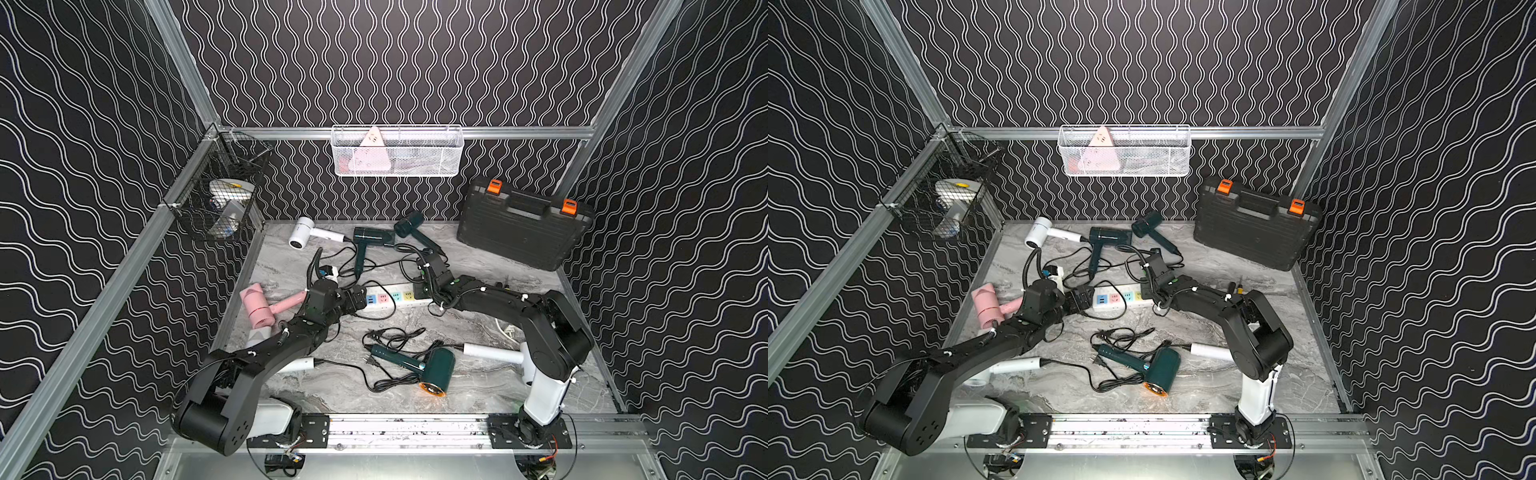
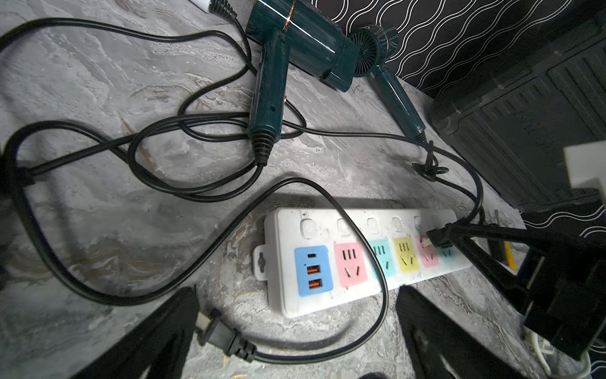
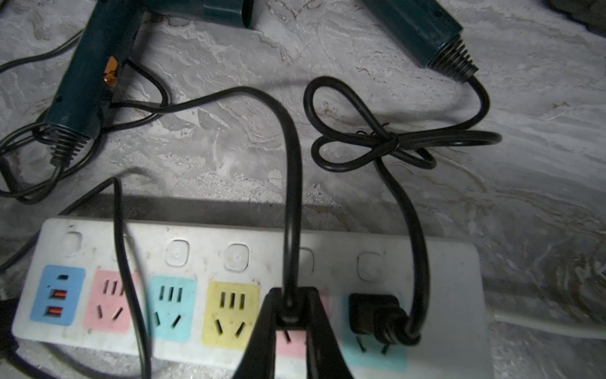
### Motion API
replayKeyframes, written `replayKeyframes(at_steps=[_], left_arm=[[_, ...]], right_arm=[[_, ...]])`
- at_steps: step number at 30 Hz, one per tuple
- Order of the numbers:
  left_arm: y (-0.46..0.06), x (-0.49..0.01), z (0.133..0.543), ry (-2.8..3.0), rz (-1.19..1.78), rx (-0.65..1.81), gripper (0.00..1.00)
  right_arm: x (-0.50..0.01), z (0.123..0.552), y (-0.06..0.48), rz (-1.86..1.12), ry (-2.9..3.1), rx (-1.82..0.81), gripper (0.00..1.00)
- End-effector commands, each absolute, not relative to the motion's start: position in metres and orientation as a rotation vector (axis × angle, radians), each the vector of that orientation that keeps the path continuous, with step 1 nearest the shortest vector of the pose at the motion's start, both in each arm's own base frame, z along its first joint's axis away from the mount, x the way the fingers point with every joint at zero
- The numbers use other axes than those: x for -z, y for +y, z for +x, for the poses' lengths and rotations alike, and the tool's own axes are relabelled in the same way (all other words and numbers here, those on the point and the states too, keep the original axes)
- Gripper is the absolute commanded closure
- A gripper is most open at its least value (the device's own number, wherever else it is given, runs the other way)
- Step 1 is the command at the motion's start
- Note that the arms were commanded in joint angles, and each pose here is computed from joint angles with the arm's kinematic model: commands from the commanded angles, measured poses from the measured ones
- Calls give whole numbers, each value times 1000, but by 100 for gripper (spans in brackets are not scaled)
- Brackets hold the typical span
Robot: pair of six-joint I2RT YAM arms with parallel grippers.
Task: Charge the blow dryers
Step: Insert the plug into the socket.
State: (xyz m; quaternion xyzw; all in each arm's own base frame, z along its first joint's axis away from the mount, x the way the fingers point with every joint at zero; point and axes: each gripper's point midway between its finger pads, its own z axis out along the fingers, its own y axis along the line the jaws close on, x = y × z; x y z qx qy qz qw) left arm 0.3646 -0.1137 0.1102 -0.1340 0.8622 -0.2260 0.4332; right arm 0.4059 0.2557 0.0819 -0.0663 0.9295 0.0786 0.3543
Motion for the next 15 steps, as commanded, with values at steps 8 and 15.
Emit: replayKeyframes(at_steps=[8,15], left_arm=[[-113,-118,369,2110,-326,565,1],[-112,-118,369,2107,-324,561,1]], right_arm=[[-77,405,247,-121,2389,-175,100],[-75,397,244,-131,2399,-182,100]])
